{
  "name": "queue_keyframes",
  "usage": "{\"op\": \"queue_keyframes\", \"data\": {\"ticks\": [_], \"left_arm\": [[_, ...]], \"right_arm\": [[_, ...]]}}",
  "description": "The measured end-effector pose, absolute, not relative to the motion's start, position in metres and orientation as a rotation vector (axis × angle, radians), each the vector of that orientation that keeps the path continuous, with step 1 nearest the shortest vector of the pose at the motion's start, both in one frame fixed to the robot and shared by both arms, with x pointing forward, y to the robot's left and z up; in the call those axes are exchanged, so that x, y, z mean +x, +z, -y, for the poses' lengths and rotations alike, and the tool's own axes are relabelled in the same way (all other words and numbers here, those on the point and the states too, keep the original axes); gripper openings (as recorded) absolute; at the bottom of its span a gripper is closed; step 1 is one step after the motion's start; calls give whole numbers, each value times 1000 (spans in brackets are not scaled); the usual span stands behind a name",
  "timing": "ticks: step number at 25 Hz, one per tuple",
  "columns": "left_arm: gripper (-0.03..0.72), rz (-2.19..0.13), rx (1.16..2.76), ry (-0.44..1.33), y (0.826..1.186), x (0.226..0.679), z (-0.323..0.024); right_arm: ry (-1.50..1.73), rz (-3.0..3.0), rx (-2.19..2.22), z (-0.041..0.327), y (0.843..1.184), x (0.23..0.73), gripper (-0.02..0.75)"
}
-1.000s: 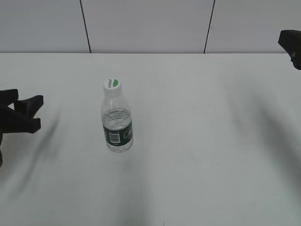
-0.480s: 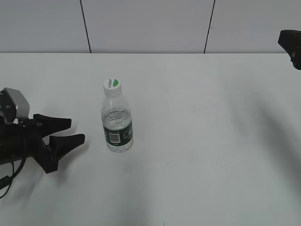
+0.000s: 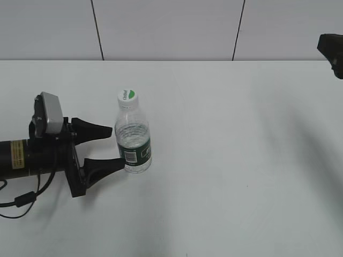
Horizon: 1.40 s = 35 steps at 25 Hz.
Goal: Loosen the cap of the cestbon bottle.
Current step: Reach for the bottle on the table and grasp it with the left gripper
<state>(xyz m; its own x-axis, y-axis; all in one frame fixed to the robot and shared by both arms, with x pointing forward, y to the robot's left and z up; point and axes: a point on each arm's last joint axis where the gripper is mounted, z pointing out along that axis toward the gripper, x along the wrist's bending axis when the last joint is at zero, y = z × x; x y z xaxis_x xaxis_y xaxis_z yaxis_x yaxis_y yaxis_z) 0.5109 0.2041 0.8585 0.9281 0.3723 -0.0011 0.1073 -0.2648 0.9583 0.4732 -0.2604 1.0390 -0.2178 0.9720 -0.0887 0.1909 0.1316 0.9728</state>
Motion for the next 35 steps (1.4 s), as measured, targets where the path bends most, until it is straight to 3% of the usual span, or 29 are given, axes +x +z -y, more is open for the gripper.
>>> {"op": "queue_keyframes", "data": {"ticks": [9, 18, 26, 35], "left_arm": [[557, -333, 1787, 311, 867, 524, -173], [559, -384, 1811, 256, 845, 522, -171], [409, -386, 1808, 258, 846, 523, -171], [374, -387, 1807, 257, 846, 523, -171]], "right_arm": [[1184, -1560, 1183, 260, 1039, 473, 591], [1175, -1566, 1190, 261, 1041, 474, 591], [1069, -1625, 1273, 263, 1065, 486, 588], [772, -1803, 1528, 269, 1096, 504, 586]]}}
